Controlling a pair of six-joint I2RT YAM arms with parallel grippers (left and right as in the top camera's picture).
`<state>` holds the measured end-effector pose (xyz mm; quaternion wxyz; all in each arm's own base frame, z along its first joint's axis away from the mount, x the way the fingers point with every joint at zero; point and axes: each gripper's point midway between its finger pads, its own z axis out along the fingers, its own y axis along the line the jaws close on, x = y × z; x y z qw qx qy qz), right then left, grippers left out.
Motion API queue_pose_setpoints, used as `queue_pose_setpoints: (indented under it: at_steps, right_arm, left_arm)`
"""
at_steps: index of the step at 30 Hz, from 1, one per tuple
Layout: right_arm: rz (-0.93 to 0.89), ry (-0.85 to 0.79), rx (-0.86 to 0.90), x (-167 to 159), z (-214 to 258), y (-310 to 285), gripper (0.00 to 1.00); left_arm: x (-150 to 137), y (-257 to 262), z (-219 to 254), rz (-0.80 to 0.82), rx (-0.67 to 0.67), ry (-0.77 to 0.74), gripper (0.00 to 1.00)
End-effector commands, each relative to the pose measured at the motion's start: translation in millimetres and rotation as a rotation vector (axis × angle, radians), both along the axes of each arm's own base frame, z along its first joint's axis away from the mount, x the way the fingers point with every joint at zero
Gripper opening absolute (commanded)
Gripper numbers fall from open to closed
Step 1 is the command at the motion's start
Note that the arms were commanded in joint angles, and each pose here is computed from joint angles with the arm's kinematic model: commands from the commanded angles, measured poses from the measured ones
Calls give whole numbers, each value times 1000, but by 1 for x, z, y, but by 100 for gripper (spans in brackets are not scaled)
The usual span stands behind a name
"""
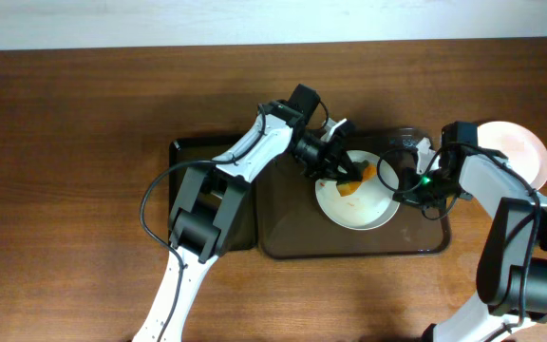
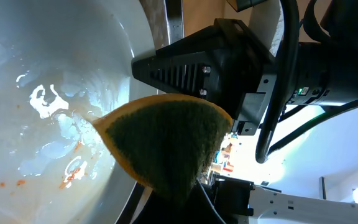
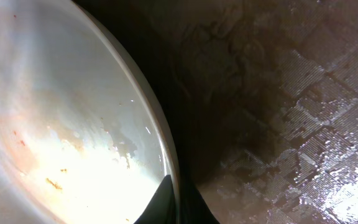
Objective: Clean dirty plates on tray and stack at the side
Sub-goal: 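Scrub the last plate with the sponge using the left gripper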
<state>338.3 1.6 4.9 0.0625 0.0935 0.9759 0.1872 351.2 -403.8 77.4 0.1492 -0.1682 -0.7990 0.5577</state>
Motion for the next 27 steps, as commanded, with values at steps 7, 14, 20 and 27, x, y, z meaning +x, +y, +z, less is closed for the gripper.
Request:
queue_pose_setpoints:
  at_steps: [7, 14, 20, 27]
  right_arm:
    - [11, 7, -4, -3, -2, 1, 5]
    - [11, 8, -4, -3, -2, 1, 5]
    - [11, 8, -4, -3, -2, 1, 5]
    - [11, 8, -4, -3, -2, 1, 5]
  left_arm:
    - [-24, -22, -10, -60, 6, -39, 0]
    - [-31, -19, -48, -49, 156, -95, 0]
    - [-19, 3, -93, -25, 345, -222, 0]
    - [1, 19, -104, -9, 441, -340, 0]
